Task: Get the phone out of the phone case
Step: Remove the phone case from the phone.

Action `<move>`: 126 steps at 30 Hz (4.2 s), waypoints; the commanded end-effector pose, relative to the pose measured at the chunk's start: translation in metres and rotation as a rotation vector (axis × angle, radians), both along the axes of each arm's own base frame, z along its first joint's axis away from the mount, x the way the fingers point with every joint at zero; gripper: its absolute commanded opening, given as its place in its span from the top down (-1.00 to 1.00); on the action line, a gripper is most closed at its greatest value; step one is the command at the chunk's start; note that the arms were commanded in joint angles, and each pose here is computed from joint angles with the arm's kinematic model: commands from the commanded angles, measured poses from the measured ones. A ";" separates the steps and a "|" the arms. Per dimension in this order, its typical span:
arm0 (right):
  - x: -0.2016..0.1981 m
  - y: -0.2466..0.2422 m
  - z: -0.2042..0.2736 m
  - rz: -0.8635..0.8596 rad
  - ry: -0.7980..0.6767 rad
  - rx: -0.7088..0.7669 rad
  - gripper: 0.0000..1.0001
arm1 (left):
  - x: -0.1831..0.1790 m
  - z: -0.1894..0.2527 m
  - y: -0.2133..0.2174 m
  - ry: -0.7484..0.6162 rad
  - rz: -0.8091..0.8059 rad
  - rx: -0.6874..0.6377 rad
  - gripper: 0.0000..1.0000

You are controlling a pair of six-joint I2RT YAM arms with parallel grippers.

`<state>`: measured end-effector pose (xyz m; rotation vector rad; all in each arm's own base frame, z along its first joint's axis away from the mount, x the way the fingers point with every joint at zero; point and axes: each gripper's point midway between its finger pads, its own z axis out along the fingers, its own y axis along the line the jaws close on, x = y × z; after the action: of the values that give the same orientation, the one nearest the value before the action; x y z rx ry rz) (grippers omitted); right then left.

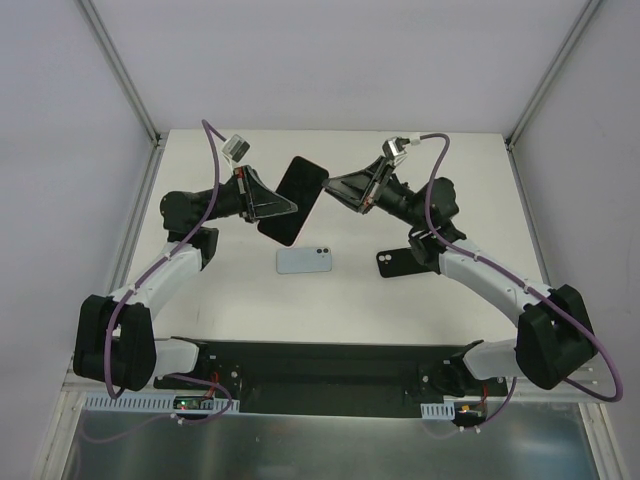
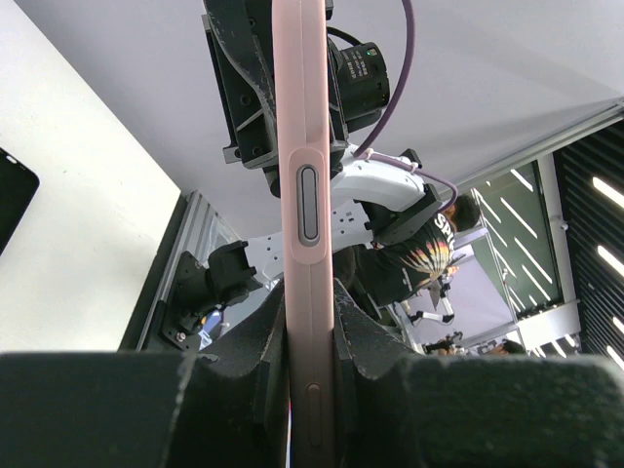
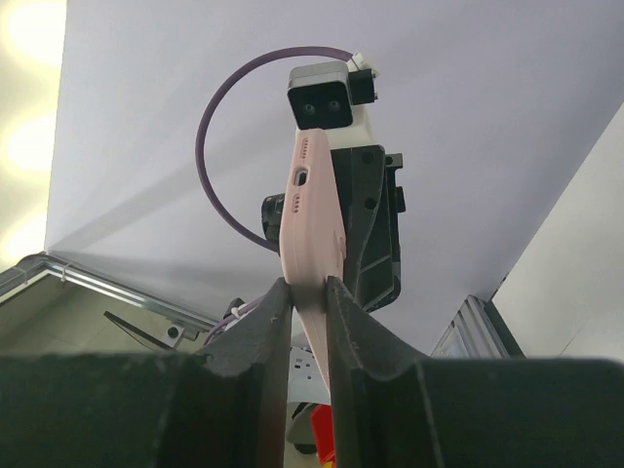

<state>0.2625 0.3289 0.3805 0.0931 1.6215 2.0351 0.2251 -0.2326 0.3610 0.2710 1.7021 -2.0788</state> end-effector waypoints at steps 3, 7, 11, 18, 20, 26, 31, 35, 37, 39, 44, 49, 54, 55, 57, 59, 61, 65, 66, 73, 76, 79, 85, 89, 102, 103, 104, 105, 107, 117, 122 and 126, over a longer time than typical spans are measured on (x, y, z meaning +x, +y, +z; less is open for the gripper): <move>-0.017 -0.003 0.034 0.027 -0.102 0.031 0.51 | -0.040 0.031 0.001 -0.353 -0.040 -0.071 1.00; -0.018 -0.004 0.037 0.025 -0.110 0.025 0.44 | -0.040 0.032 0.001 -0.353 -0.039 -0.072 1.00; -0.017 -0.005 0.038 0.019 -0.110 0.021 0.43 | -0.042 0.033 0.002 -0.356 -0.040 -0.073 1.00; -0.017 -0.012 0.041 -0.006 -0.110 0.028 0.44 | -0.042 0.033 0.002 -0.356 -0.039 -0.073 1.00; -0.018 -0.016 0.040 -0.015 -0.110 0.029 0.44 | -0.042 0.033 0.001 -0.351 -0.038 -0.073 1.00; -0.019 -0.027 0.040 -0.046 -0.109 0.027 0.38 | -0.043 0.033 0.002 -0.354 -0.038 -0.072 1.00; -0.019 -0.027 0.041 -0.045 -0.111 0.016 0.39 | -0.042 0.034 0.002 -0.354 -0.037 -0.073 1.00; -0.020 -0.025 0.041 -0.026 -0.114 0.003 0.44 | -0.044 0.035 0.002 -0.359 -0.038 -0.073 1.00; -0.020 -0.023 0.040 -0.016 -0.114 -0.002 0.49 | -0.044 0.036 0.002 -0.362 -0.037 -0.074 1.00; -0.021 -0.021 0.038 -0.001 -0.109 -0.008 0.64 | -0.043 0.035 0.002 -0.359 -0.037 -0.073 1.00; -0.019 -0.022 0.043 0.007 -0.087 0.051 0.97 | -0.045 0.035 0.002 -0.362 -0.042 -0.073 1.00; -0.015 -0.038 0.084 0.103 -0.050 0.445 0.97 | -0.054 0.042 0.004 -0.395 -0.067 -0.086 1.00; -0.010 -0.018 0.091 0.129 0.002 0.521 0.97 | -0.063 0.046 0.006 -0.425 -0.086 -0.090 1.00; -0.010 -0.016 0.093 0.128 0.005 0.531 0.97 | -0.064 0.046 0.007 -0.432 -0.090 -0.087 1.00; -0.013 -0.012 0.102 0.126 0.016 0.573 0.97 | -0.068 0.047 0.007 -0.445 -0.093 -0.084 1.00; -0.017 -0.012 0.110 0.124 0.020 0.602 0.97 | -0.071 0.048 0.008 -0.463 -0.097 -0.079 1.00; -0.017 -0.016 0.119 0.107 0.022 0.640 0.97 | -0.073 0.050 0.008 -0.482 -0.097 -0.079 1.00; -0.023 -0.022 0.134 0.092 0.016 0.692 0.97 | -0.080 0.057 0.010 -0.533 -0.101 -0.077 1.00; -0.023 -0.024 0.137 0.086 0.018 0.707 0.97 | -0.082 0.058 0.010 -0.544 -0.106 -0.072 1.00; -0.029 -0.011 0.137 0.116 0.062 0.728 0.97 | -0.093 0.073 0.013 -0.616 -0.119 -0.068 1.00; -0.026 -0.004 0.127 0.113 0.092 0.714 0.97 | -0.096 0.076 0.013 -0.623 -0.119 -0.071 1.00; -0.021 0.000 0.114 0.102 0.121 0.695 0.97 | -0.100 0.080 0.014 -0.638 -0.120 -0.074 1.00; -0.016 0.015 0.083 0.038 0.088 0.523 0.97 | -0.103 0.086 0.015 -0.643 -0.128 -0.074 1.00; -0.011 0.015 0.055 -0.030 0.062 0.330 0.77 | -0.102 0.083 0.015 -0.626 -0.129 -0.071 1.00; -0.020 -0.084 0.022 -0.533 -0.178 -0.546 0.17 | -0.100 0.081 0.015 -0.612 -0.131 -0.064 1.00; -0.025 -0.088 0.020 -0.526 -0.186 -0.589 0.13 | -0.100 0.080 0.014 -0.612 -0.131 -0.063 1.00; -0.027 -0.089 0.020 -0.516 -0.233 -0.637 0.07 | -0.099 0.079 0.014 -0.608 -0.129 -0.064 1.00; -0.032 -0.091 0.043 -0.519 -0.272 -0.627 0.06 | -0.097 0.077 0.014 -0.598 -0.131 -0.059 1.00; -0.036 -0.082 0.039 -0.482 -0.316 -0.709 0.04 | -0.096 0.075 0.013 -0.594 -0.131 -0.058 1.00; -0.038 -0.048 0.058 -0.412 -0.408 -0.756 0.01 | -0.098 0.073 0.014 -0.587 -0.139 -0.045 1.00; -0.036 -0.039 0.067 -0.404 -0.430 -0.749 0.00 | -0.095 0.070 0.013 -0.578 -0.137 -0.043 1.00; -0.036 -0.038 0.072 -0.411 -0.440 -0.736 0.00 | -0.095 0.061 0.013 -0.579 -0.143 -0.027 1.00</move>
<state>0.2303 0.2977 0.4138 -0.2494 1.8789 0.9635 0.1667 -0.2293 0.4046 0.5728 1.6936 -2.0904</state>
